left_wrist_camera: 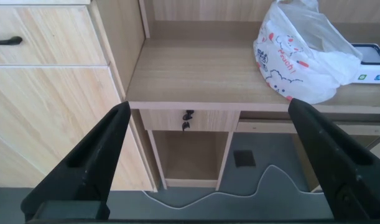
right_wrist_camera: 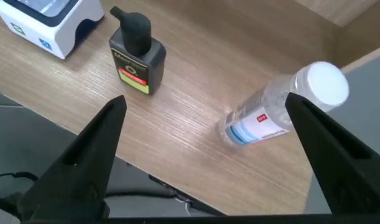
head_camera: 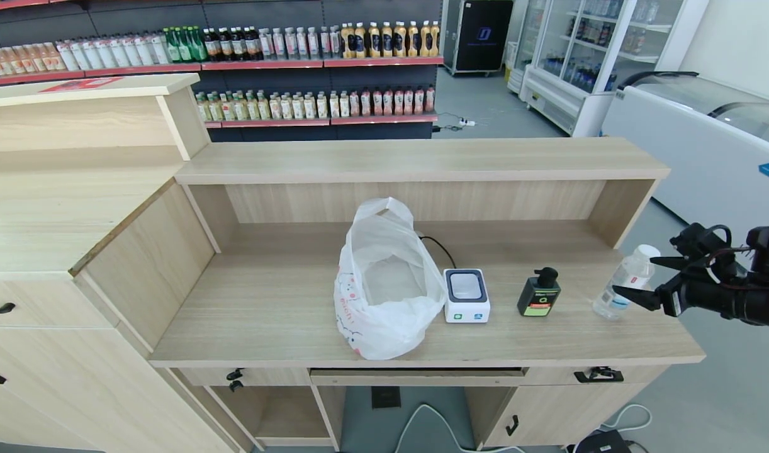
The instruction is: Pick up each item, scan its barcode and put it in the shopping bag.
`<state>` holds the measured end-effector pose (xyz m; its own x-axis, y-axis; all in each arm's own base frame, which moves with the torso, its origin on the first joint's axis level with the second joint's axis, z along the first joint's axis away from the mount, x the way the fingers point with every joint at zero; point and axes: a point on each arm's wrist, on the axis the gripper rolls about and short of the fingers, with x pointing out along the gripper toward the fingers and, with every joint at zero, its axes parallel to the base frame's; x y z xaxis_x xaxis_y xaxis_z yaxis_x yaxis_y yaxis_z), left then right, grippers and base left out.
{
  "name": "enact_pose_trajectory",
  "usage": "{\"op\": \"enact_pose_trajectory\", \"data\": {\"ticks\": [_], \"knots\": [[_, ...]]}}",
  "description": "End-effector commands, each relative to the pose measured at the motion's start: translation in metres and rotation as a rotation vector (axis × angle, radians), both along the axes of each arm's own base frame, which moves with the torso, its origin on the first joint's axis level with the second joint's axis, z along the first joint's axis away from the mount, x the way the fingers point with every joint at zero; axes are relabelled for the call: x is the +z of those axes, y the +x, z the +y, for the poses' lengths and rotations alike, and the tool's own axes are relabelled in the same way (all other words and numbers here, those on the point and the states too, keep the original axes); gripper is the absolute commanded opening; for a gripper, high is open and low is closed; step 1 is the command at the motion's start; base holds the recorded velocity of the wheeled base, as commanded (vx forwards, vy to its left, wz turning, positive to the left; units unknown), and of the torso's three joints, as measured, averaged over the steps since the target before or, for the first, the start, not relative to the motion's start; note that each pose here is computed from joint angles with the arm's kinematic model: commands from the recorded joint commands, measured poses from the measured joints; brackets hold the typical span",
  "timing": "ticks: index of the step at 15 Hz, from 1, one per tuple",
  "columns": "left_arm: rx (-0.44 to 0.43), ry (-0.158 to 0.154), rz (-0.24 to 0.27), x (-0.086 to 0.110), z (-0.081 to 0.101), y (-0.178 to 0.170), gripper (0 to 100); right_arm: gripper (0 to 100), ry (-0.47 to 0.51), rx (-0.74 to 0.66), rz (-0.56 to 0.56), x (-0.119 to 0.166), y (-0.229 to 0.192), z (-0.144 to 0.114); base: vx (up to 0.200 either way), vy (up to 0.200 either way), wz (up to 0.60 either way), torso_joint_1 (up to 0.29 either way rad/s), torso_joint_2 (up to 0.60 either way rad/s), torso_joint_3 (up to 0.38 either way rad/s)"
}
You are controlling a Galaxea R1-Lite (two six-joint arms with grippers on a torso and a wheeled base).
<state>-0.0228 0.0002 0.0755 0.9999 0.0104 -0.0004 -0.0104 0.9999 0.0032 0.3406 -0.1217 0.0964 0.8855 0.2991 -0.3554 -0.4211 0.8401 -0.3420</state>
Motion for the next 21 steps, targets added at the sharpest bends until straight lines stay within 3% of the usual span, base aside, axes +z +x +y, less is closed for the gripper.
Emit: {"op": "enact_pose_trajectory", "data": {"ticks": [1, 6, 13, 21], "knots": [[0.000, 0.000, -0.002, 0.000, 0.000, 0.000, 100, 100, 0.014, 0.018, 0.038, -0.022, 0.017, -0.003, 0.000, 0.000, 0.00, 0.000, 0.00, 0.000], [0.000, 0.000, -0.002, 0.000, 0.000, 0.000, 100, 100, 0.007, 0.167, 0.048, -0.047, 0.035, 0.017, 0.000, 0.000, 0.00, 0.000, 0.00, 0.000], [0.000, 0.000, 0.000, 0.000, 0.000, 0.000, 100, 100, -0.022, 0.218, 0.045, -0.076, 0.063, 0.019, 0.000, 0.000, 0.00, 0.000, 0.00, 0.000], [0.000, 0.000, 0.000, 0.000, 0.000, 0.000, 100, 100, -0.009, 0.331, 0.040, -0.104, 0.089, 0.042, 0.000, 0.000, 0.00, 0.000, 0.00, 0.000]]}}
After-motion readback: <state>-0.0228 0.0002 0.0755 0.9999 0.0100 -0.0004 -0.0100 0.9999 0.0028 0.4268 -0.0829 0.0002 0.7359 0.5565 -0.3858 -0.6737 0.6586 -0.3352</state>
